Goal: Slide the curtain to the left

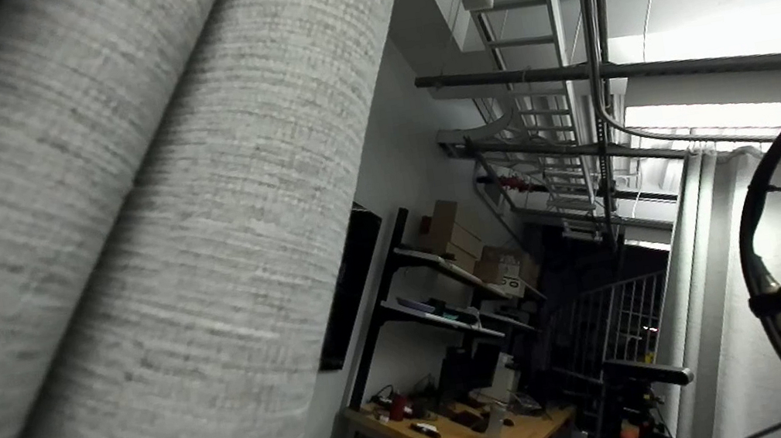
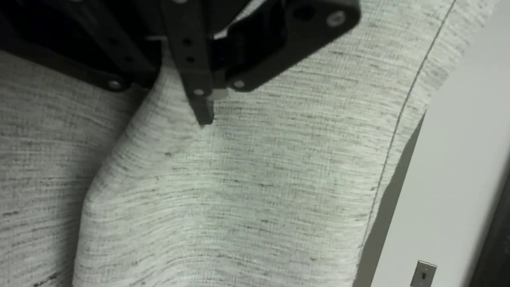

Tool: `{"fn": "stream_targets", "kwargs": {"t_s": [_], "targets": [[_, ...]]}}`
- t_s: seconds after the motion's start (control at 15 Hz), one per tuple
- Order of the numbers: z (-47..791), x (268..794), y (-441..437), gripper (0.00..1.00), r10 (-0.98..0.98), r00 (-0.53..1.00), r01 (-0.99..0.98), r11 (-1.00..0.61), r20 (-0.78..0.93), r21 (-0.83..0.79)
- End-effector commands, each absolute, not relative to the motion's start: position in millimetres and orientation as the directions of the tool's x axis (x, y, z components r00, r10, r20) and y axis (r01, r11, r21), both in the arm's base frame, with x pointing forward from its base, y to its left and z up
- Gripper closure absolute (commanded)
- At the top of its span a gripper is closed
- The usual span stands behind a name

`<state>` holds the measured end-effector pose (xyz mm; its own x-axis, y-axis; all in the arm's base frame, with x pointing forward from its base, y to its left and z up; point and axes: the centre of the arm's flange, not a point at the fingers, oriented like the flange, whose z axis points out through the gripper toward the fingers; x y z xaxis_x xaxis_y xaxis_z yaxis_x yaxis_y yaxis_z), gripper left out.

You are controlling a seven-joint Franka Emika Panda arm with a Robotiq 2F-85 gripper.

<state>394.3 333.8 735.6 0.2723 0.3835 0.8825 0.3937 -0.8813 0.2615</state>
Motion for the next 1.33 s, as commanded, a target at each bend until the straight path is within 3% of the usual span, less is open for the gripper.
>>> {"fn": "stream_targets", "kwargs": {"t_s": [0.0, 1.27], "targets": [[673, 380, 377, 1.0, 0.445, 0.32, 0.511, -0.824, 0.837, 0.243], [655, 360, 406, 1.0, 0.461, 0.24, 0.592, -0.767, 0.854, 0.248]]}}
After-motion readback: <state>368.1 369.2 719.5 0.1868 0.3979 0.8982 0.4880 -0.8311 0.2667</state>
